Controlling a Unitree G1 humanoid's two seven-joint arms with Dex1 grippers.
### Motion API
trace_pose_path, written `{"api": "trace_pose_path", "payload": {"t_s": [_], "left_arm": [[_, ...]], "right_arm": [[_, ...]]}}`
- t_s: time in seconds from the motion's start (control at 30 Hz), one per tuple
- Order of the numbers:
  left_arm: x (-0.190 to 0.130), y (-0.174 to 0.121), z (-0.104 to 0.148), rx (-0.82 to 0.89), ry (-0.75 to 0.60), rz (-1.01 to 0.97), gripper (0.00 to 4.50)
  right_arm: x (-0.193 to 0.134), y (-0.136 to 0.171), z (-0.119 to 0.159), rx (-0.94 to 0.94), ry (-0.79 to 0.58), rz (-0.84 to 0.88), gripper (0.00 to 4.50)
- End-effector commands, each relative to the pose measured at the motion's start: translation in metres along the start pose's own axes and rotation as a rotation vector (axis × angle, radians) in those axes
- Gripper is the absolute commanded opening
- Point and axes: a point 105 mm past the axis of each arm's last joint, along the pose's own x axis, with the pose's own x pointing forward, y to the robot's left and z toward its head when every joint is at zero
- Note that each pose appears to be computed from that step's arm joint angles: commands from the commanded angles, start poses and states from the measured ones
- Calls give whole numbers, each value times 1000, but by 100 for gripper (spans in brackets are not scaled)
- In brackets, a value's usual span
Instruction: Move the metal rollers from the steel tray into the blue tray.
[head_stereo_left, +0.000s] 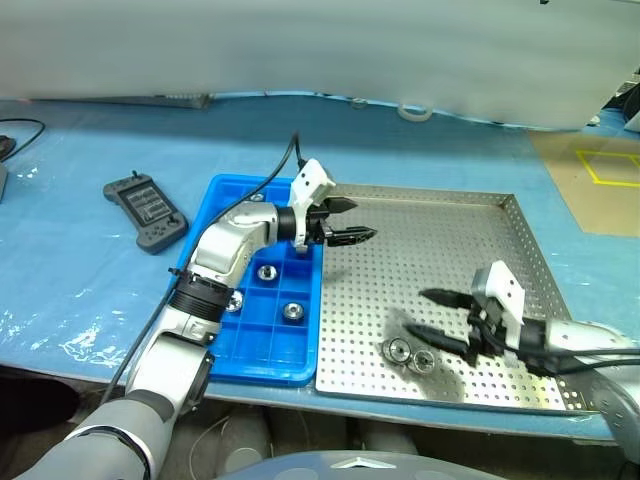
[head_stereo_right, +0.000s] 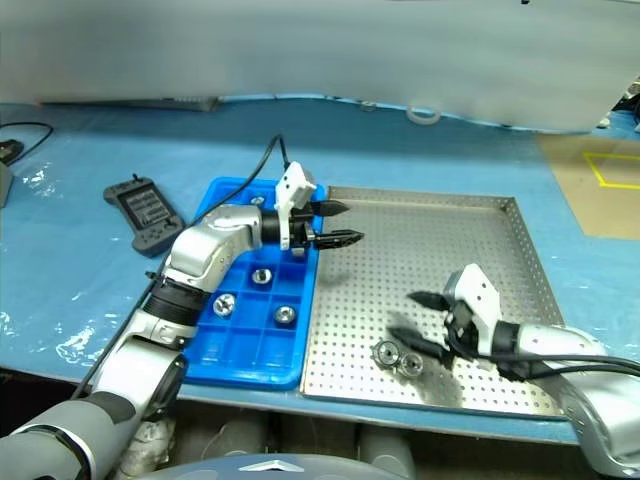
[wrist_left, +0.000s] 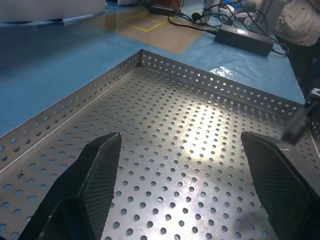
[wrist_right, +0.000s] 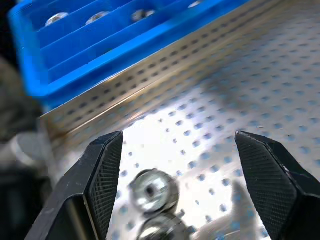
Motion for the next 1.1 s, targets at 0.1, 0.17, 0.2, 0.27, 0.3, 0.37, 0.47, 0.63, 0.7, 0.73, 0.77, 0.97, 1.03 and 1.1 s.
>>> {"api": "trace_pose_path", "payload": {"t_s": [0.1, 0.17, 0.2, 0.27, 0.3, 0.37, 0.47, 0.63, 0.7, 0.73, 0.77, 0.97, 1.03, 1.1], "left_arm": [[17, -5, 7, -57, -87, 57, 402], [13, 3, 10, -95, -113, 98, 402], [11, 6, 11, -91, -113, 113, 402], [8, 7, 11, -74, -110, 113, 402], [7, 7, 12, -64, -106, 110, 402], [4, 5, 13, -45, -103, 100, 402], [-7, 10, 20, -21, -112, 103, 402], [-11, 14, 21, -2, -98, 110, 402], [-10, 15, 20, -2, -96, 119, 402], [-9, 15, 20, -3, -95, 121, 402], [-9, 14, 19, -5, -95, 119, 402], [-6, 9, 15, -13, -91, 111, 402], [-6, 10, 15, -12, -92, 114, 402], [-5, 12, 15, -9, -92, 118, 402]], "right_arm": [[2, -1, -18, 8, 33, -19, 372], [4, -4, -28, 22, 31, -32, 372], [5, -6, -34, 27, 36, -35, 372], [4, -8, -45, 36, 52, -30, 372], [2, -10, -50, 39, 61, -32, 372], [-3, -15, -58, 46, 81, -41, 372], [-11, -22, -67, 53, 103, -51, 372], [-3, -13, -75, 54, 110, -34, 372], [1, -7, -82, 80, 121, -21, 372], [1, -4, -85, 87, 130, -16, 372], [2, -2, -89, 81, 145, -15, 372], [-3, 0, -87, 73, 128, 7, 355], [-4, 2, -82, 61, 125, 26, 311], [-3, -2, -78, 35, 134, 2, 245]]}}
